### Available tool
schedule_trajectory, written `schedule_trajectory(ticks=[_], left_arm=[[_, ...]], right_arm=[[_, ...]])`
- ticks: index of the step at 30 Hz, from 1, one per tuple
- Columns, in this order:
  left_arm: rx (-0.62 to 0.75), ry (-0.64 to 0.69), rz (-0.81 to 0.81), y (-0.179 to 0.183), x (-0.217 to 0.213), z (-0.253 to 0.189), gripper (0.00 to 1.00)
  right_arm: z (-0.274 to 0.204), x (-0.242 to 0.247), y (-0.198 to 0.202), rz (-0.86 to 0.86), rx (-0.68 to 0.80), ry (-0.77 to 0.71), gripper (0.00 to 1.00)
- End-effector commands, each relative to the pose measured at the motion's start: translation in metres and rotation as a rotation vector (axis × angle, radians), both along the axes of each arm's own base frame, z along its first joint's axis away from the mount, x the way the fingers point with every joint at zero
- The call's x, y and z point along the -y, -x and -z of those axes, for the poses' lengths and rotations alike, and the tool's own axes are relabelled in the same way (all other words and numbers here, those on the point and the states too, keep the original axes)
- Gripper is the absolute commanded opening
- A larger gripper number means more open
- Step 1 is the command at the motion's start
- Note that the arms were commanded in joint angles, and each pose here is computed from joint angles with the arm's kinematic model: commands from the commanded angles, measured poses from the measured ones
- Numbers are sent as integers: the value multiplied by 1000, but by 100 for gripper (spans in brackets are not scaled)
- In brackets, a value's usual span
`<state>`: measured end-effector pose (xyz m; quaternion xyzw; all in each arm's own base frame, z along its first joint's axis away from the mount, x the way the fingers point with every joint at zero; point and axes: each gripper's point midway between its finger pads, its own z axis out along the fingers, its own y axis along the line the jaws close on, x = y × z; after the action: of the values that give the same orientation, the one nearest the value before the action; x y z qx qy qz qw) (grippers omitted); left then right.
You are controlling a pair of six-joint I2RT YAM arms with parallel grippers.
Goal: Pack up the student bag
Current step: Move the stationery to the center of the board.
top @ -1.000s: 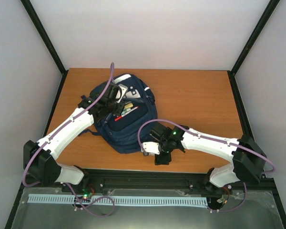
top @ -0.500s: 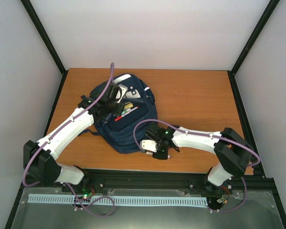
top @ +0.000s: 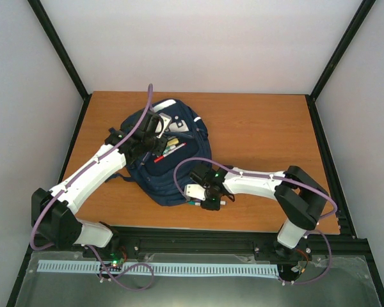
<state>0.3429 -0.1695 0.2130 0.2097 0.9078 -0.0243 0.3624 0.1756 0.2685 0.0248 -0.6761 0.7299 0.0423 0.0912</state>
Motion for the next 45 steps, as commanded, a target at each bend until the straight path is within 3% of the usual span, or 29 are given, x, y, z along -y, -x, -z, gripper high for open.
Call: schedule_trajectory(ticks=[1, 13, 26, 32, 45], left_arm=[[81, 66, -25, -13, 2, -34, 12], [75, 68, -22, -13, 3, -33, 13], [67, 71, -18, -13, 5, -31, 13], [62, 73, -17, -13, 5, -30, 14], [55, 79, -14, -13, 7, -29, 14]], right_arm=[[9, 4, -13, 58, 12, 26, 29], [13, 38, -39, 241, -60, 13, 28], [19, 121, -57, 441, -86, 58, 28], [13, 161, -82, 595, -76, 45, 37], [-31, 148, -99, 596, -75, -110, 43]])
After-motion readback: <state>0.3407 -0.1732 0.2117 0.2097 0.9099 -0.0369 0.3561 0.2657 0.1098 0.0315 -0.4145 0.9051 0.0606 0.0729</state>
